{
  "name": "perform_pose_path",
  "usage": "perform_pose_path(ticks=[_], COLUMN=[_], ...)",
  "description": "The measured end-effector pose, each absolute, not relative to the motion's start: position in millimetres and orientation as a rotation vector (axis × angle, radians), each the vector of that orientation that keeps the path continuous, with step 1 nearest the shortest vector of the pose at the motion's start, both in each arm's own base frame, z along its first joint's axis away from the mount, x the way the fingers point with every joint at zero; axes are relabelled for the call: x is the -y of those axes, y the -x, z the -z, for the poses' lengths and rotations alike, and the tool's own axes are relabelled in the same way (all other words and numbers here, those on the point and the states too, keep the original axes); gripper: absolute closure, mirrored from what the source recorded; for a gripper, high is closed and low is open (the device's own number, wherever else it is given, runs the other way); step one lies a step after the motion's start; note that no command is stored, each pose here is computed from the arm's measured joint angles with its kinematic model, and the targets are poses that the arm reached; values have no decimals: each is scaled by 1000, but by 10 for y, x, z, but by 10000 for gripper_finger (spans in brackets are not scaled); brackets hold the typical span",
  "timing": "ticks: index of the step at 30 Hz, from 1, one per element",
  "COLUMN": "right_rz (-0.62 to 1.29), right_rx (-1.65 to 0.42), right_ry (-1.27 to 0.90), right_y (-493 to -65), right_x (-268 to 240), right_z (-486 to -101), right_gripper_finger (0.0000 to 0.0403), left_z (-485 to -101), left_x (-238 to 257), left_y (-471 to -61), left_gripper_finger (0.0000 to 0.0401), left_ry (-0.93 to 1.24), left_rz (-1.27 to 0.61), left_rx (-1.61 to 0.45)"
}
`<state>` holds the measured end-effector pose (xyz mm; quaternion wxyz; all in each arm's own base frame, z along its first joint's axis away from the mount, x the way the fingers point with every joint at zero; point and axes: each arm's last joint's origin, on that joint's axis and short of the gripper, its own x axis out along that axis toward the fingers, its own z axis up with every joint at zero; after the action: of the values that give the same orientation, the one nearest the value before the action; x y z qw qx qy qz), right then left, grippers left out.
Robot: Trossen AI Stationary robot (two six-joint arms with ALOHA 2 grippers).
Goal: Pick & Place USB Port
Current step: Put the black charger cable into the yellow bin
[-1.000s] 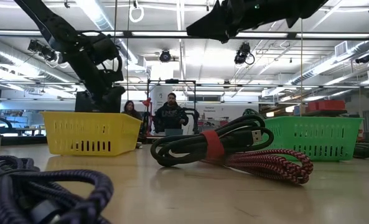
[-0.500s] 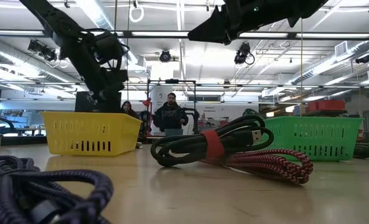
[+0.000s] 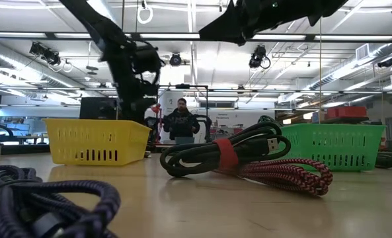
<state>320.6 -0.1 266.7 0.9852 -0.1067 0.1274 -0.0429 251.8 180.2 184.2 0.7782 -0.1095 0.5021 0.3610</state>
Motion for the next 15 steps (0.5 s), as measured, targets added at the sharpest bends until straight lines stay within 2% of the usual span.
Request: perform_pose_path(ticks=[8, 15], right_rz=[42, 31], right_rx=[-269, -272], right_ry=[234, 246], right_y=[-3199, -3196], right_x=[-130, -161], right_z=[-2652, -2648], right_gripper_finger=[330, 330], left_z=[-1720, -1574], left_x=[-2142, -2363], left_y=[-2719, -2657], left_gripper_finger=[284, 284], left_ry=[270, 343], left_rz=[-854, -915], left_rx=[-1173, -1221])
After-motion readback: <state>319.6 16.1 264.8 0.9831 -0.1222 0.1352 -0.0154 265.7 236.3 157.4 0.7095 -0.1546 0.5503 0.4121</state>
